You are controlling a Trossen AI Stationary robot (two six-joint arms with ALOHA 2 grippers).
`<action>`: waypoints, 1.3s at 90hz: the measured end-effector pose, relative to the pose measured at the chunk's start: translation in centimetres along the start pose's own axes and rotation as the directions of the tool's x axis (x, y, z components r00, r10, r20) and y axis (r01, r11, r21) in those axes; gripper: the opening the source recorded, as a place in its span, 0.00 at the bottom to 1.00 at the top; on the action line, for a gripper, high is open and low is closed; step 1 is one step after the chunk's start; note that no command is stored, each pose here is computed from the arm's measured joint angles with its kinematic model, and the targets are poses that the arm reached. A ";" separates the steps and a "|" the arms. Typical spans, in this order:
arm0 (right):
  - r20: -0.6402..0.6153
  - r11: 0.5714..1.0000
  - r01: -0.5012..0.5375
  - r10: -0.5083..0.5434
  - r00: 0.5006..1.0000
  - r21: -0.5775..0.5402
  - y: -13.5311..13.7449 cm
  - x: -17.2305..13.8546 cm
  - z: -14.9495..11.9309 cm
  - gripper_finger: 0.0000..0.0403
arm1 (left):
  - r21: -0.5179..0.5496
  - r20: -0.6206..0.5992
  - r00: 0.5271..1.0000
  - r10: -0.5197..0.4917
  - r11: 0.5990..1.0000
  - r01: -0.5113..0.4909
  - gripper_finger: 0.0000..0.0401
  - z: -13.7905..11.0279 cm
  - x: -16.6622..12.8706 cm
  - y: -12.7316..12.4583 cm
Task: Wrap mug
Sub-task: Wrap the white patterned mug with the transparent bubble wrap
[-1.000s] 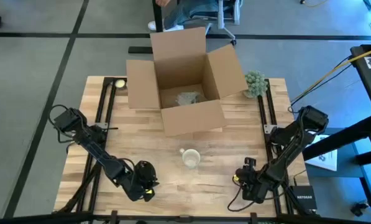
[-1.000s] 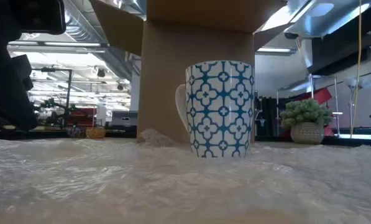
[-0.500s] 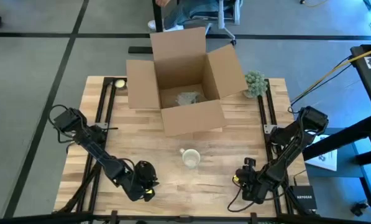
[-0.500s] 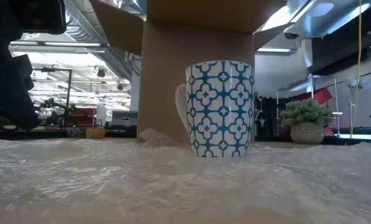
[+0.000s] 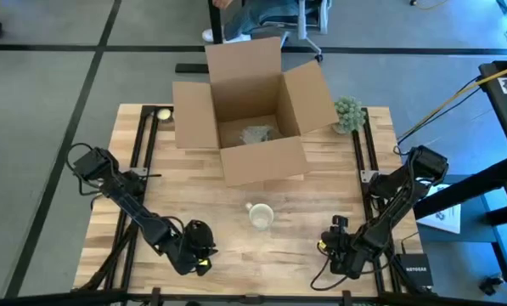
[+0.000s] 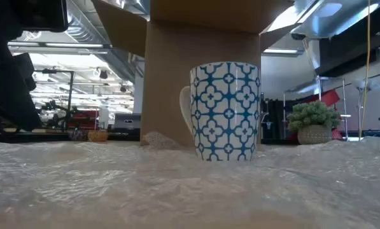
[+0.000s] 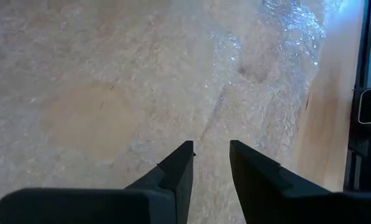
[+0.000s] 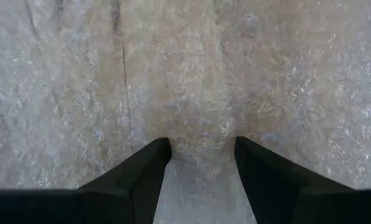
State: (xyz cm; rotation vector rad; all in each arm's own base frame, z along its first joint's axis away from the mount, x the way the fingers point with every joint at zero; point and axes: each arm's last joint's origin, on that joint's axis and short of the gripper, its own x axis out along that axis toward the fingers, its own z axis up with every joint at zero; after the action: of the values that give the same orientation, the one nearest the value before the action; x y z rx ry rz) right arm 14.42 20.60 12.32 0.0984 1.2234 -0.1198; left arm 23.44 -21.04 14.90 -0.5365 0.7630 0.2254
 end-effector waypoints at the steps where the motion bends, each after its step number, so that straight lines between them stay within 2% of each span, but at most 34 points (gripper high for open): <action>1: 0.001 1.000 0.000 0.000 1.000 0.000 0.0 0.0 0.0 0.42 | 0.000 0.000 1.000 0.000 1.000 0.000 0.22 0.0 0.0 0.0; 11: 0.010 1.000 0.003 -0.003 1.000 0.001 0.0 0.0 0.0 0.33 | -0.001 0.001 1.000 0.000 1.000 0.000 0.22 0.0 0.0 0.0; 31: 0.042 1.000 0.007 -0.007 0.999 0.003 0.2 -0.1 0.3 0.05 | -0.004 0.002 1.000 -0.004 1.000 0.004 0.22 0.0 0.0 0.0; 35: 0.052 1.000 0.003 -0.003 0.999 -0.013 0.4 -0.3 0.5 0.02 | -0.004 0.002 1.000 -0.004 1.000 0.004 0.22 0.0 0.0 0.0; 49: 0.170 0.999 0.003 0.003 0.985 -0.034 1.5 -2.2 2.3 0.03 | -0.007 0.002 1.000 -0.004 1.000 0.004 0.22 0.1 0.0 -0.1; 59: 0.277 0.994 0.059 -0.033 0.960 -0.087 2.0 -3.8 4.6 0.00 | 0.003 0.017 1.000 -0.022 1.000 0.022 0.22 0.9 0.0 -0.8; 77: 0.521 0.947 0.287 -0.172 0.836 -0.148 1.9 -6.4 10.2 0.00 | 0.055 0.064 0.997 -0.031 0.998 0.027 0.22 3.5 0.3 -1.6; 86: 0.596 0.911 0.391 -0.240 0.766 -0.134 1.2 -7.4 13.0 0.00 | 0.089 0.087 0.996 -0.033 0.996 0.025 0.22 4.9 0.4 -2.0; 92: 0.623 0.902 0.413 -0.253 0.740 -0.123 0.6 -7.5 14.8 0.00 | 0.112 0.104 0.994 -0.038 0.993 0.026 0.22 5.9 0.5 -2.3; 106: 0.617 0.925 0.340 -0.169 0.769 -0.169 -1.0 -6.0 17.8 0.00 | 0.158 0.144 0.989 -0.042 0.987 0.019 0.22 8.2 0.5 -2.7; 117: 0.588 0.927 0.324 -0.156 0.793 -0.190 -2.1 -4.0 19.3 0.00 | 0.182 0.189 0.981 -0.032 0.983 -0.003 0.22 10.1 0.6 -2.8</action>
State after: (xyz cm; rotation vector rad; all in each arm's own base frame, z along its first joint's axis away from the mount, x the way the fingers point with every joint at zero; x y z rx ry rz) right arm 30.75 15.99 22.54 -0.3329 0.6353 -0.1829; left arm 30.93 -18.02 21.57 -0.3412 0.5853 0.1888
